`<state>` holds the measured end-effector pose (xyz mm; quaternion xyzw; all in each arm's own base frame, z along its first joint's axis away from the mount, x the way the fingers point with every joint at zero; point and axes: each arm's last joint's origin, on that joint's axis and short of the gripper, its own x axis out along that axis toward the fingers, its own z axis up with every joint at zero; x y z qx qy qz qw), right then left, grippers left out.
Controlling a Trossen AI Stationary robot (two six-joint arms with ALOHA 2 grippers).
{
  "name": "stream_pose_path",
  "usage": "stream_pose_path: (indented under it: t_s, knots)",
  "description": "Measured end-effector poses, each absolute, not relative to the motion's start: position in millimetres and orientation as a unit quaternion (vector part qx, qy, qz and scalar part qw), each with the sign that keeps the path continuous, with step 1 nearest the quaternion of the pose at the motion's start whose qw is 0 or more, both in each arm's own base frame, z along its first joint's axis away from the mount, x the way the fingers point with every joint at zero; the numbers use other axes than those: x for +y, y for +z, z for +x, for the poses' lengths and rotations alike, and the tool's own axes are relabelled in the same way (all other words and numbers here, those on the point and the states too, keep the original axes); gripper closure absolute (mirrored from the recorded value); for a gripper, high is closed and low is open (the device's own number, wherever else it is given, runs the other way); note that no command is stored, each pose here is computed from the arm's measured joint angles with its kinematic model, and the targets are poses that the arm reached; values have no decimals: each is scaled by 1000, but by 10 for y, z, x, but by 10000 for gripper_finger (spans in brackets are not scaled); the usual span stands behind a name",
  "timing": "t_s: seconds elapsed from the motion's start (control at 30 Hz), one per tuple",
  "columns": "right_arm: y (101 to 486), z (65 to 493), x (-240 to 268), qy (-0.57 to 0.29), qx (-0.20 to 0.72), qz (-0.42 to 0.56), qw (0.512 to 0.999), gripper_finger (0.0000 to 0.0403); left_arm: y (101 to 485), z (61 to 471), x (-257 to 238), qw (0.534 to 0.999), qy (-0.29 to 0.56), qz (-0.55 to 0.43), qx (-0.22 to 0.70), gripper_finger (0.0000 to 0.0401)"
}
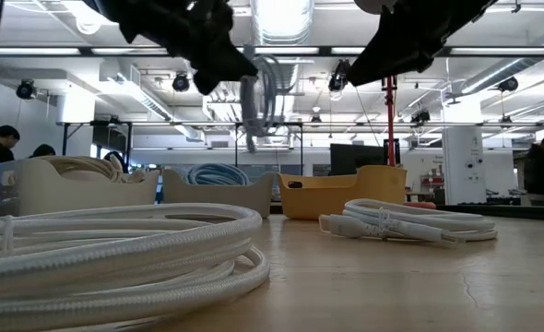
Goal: Sort HDMI cables
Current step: Put the light blue hdmi cable into the gray bin
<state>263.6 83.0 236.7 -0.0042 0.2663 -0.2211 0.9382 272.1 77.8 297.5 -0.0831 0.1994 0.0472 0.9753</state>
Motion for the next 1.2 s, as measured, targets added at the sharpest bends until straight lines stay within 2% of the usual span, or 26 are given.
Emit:
stream_pose_path:
  t_s: [0.2, 0.4, 0.57, 0.87, 1.2]
  knots:
    - [2341, 2628, 821, -223, 269, -6, 937, 254, 2842, 2503, 993, 966, 63, -105, 226, 348]
    - [2343, 2630, 818, -223, 268, -6, 937, 250, 2591, 2421, 1257, 967, 22, -112, 229, 348]
    - [2342, 2630, 818, -224, 268, -6, 937, 255, 2532, 2369, 1414, 967, -24, -128, 218, 348]
    - [2339, 2629, 818, -223, 269, -6, 937, 266, 2417, 2213, 1573, 954, 7, -160, 252, 347]
    - [2339, 2628, 818, -223, 269, -6, 937, 263, 2334, 2234, 1589, 948, -12, -178, 264, 291]
